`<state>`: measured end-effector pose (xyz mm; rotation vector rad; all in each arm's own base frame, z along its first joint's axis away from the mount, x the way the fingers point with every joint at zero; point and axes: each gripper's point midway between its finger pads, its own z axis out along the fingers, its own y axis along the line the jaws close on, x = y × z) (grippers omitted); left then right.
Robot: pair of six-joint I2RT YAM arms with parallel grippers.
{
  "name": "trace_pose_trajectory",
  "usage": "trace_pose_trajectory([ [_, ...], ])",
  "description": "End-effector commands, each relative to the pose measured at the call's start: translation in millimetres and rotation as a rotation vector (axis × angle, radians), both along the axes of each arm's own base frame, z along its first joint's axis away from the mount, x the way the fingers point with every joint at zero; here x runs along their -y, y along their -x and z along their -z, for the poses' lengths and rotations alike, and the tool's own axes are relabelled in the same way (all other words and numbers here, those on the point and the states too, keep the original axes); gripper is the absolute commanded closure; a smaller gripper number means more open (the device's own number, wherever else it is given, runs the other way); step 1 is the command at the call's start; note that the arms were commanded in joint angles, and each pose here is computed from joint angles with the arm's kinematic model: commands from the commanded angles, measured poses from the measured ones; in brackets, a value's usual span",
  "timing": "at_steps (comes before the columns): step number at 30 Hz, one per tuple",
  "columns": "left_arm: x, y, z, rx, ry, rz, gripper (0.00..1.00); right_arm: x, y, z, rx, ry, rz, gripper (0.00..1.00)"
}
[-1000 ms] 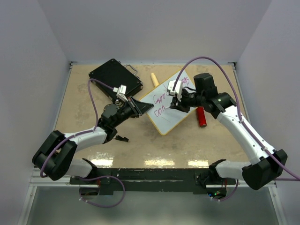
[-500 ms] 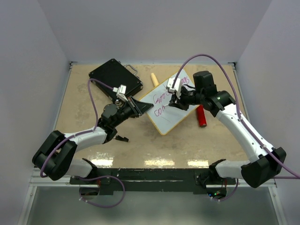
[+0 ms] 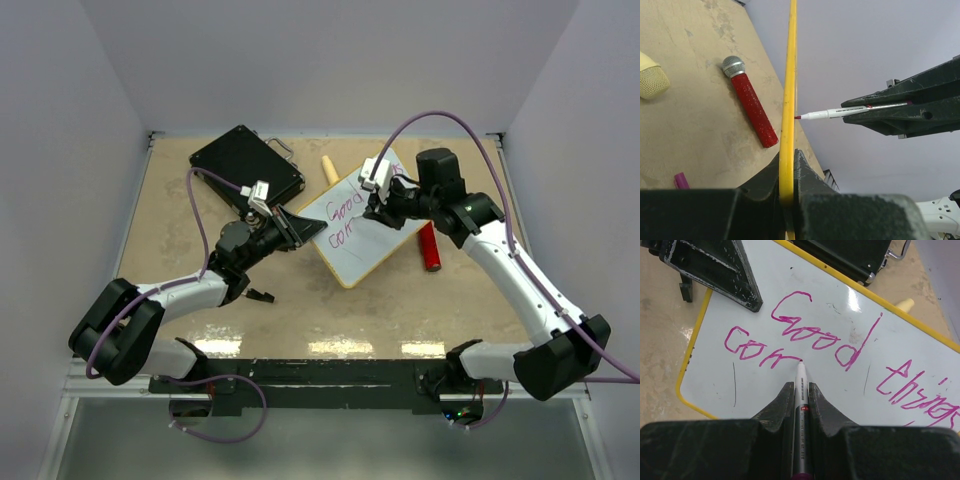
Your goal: Write a sentence on the whiteboard
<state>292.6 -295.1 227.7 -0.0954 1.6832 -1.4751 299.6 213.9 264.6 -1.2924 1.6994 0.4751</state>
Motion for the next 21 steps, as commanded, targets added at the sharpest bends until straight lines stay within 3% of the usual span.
trace_pose_trajectory([
  [1,-2,17,-73,0.204,0.172,0.051,1.0,6,15,10,-0.018,0.046,-0.058,1.0],
  [9,-2,15,-71,0.2,0.17,0.048,1.0,13,37,28,-0.069,0.088,-0.11,1.0],
  [21,-3,15,-64,0.19,0.156,0.045,1.0,2,18,-38,0.053,-0.064,-0.096,1.0],
])
